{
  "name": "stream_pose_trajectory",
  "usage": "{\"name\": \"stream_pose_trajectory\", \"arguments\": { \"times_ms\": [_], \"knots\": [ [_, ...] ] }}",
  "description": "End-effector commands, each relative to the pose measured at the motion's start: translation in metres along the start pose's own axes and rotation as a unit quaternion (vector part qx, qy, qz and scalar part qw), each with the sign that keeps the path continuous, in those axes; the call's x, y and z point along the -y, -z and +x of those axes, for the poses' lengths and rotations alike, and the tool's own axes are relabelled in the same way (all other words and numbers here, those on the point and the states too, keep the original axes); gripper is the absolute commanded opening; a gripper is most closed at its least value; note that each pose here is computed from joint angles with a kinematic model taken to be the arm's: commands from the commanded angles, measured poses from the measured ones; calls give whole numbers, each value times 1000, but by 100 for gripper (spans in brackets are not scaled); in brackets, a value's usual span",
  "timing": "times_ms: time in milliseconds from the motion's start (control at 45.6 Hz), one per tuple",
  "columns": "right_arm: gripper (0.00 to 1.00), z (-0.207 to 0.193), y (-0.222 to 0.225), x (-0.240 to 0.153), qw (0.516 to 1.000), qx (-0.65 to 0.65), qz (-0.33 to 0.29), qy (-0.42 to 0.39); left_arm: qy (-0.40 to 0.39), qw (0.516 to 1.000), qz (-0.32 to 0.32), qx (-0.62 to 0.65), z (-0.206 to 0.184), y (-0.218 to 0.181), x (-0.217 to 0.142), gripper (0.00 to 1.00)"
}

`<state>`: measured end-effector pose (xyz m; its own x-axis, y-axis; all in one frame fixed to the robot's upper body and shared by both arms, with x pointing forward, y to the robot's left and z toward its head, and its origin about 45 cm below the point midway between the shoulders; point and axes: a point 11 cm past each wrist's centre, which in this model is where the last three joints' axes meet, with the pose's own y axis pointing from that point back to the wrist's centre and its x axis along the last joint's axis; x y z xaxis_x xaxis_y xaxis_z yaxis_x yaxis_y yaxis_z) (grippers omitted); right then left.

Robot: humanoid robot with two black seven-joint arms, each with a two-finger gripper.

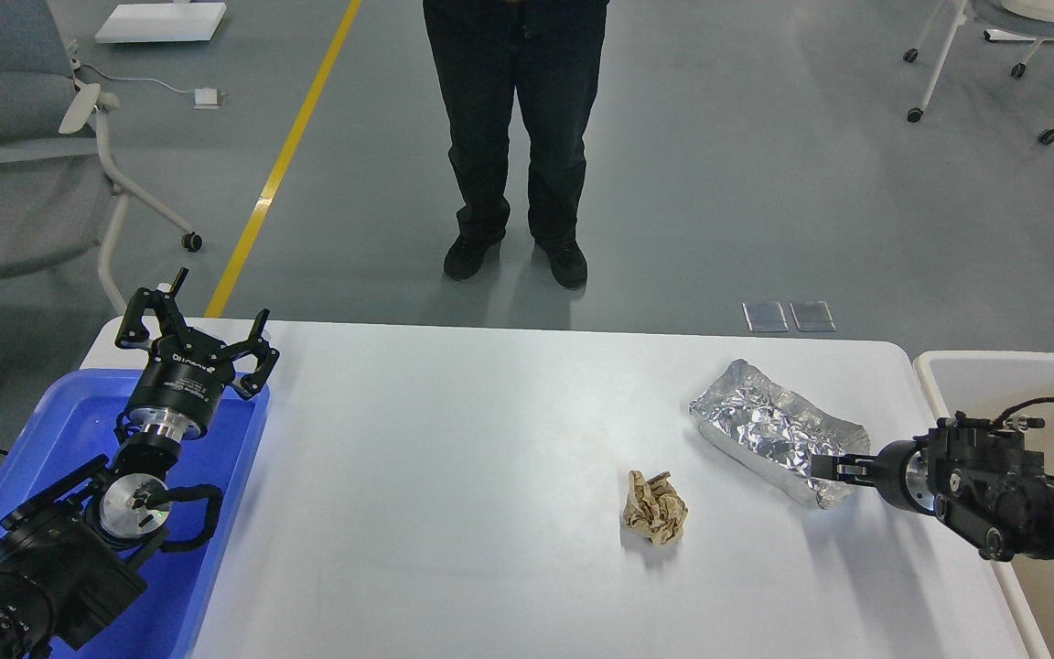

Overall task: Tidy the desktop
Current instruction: 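Close the right gripper on the foil bag's edge nearest the bin, then lift the foil bag with the right gripper and carry it over the bin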

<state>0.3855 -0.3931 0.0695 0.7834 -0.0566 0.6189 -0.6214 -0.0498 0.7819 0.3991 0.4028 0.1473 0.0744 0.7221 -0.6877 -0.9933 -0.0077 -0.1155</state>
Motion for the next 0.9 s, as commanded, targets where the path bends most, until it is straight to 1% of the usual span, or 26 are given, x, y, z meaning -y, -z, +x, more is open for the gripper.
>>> {"name": "stream_pose_trajectory", "arguments": {
  "times_ms": [0, 22, 44, 88, 570, 876],
  "knots": [
    [28, -1, 3, 1, 1000, 6, 18, -10, 0, 1000, 0, 0, 0, 0, 0, 100],
    [27, -1, 3, 1, 1000, 7, 17, -11, 0, 1000, 0, 0, 0, 0, 0, 100],
    [24, 0, 2, 1, 1000, 6, 17, -12, 0, 1000, 0, 0, 0, 0, 0, 100],
    [0, 0, 3, 1, 1000, 5, 18, -12, 0, 1000, 0, 0, 0, 0, 0, 100],
    [0, 11, 1, -1, 999, 0, 17, -40, 0, 1000, 0, 0, 0, 0, 0, 100],
    [0, 18, 7, -5, 998, 11, 53, -40, 0, 1000, 0, 0, 0, 0, 0, 100]
  ]
}}
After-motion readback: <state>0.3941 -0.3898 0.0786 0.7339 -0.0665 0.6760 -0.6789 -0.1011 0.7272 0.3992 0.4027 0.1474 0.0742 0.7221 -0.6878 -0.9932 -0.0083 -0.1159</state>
